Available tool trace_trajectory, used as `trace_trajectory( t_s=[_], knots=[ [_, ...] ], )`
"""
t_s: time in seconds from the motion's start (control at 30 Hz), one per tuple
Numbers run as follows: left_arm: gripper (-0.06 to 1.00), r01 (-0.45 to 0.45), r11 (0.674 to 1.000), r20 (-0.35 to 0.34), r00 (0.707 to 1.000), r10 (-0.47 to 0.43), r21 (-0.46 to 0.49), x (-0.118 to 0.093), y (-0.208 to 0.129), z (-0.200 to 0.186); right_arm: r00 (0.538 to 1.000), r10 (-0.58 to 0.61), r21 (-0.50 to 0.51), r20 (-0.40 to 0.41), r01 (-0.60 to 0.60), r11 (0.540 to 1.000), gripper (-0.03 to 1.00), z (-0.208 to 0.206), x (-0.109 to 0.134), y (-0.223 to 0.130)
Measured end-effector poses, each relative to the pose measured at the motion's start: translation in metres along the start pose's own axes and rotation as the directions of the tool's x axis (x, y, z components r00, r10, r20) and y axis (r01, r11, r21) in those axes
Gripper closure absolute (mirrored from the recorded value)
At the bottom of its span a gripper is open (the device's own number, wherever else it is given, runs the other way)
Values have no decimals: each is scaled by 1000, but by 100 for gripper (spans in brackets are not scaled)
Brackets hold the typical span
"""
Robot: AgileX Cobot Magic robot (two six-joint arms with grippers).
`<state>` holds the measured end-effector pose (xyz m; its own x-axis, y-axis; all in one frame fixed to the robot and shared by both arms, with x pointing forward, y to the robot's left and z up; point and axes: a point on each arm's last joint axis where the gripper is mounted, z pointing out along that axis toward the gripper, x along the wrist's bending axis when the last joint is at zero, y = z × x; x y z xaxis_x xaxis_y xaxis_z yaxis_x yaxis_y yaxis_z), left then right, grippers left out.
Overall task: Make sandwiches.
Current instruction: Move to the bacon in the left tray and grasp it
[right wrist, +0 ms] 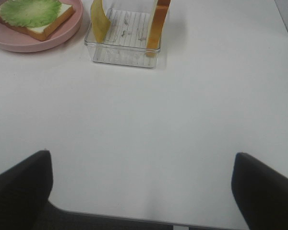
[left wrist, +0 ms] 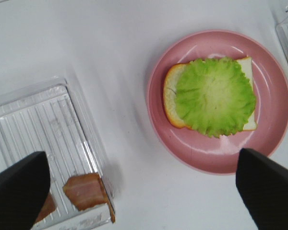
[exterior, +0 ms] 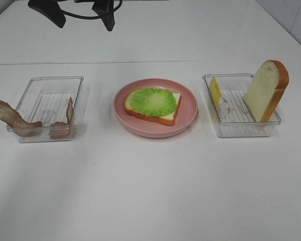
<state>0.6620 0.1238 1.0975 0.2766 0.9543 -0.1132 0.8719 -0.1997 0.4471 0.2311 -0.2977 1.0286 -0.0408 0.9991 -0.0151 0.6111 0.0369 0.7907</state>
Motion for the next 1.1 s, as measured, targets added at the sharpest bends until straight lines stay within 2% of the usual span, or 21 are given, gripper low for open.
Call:
trace_trajectory(
  t_s=[0.17, 0.37, 0.43, 0.53, 0.6, 0.7, 0.77, 1.1],
  knots=[
    [-2, 50, 999, -17, 999, -50, 16, 11, -14, -18, 1000, 0, 0, 0, 0, 1000, -2, 0, 0, 0],
    [-2, 100, 993, -32, 995, -98, 59, 15, -26, -16, 1000, 0, 0, 0, 0, 1000, -2, 0, 0, 0],
    [-2, 142, 982, -51, 989, -137, 120, 18, -38, -2, 1000, 0, 0, 0, 0, 1000, -2, 0, 0, 0],
    [-2, 152, 979, -58, 988, -145, 138, 18, -42, 3, 1000, 0, 0, 0, 0, 1000, -2, 0, 0, 0],
    [-2, 176, 967, -106, 982, -159, 182, 23, -52, 14, 1000, 0, 0, 0, 0, 1000, -2, 0, 0, 0],
    [-2, 184, 965, -125, 979, -162, 188, 25, -55, 17, 1000, 0, 0, 0, 0, 1000, -2, 0, 0, 0],
    [-2, 223, 948, -166, 968, -188, 227, 29, -65, 27, 1000, 0, 0, 0, 0, 1000, -2, 0, 0, 0],
    [-2, 271, 931, -188, 955, -229, 243, 31, -69, 51, 1000, 0, 0, 0, 0, 1000, -2, 0, 0, 0]
  ],
)
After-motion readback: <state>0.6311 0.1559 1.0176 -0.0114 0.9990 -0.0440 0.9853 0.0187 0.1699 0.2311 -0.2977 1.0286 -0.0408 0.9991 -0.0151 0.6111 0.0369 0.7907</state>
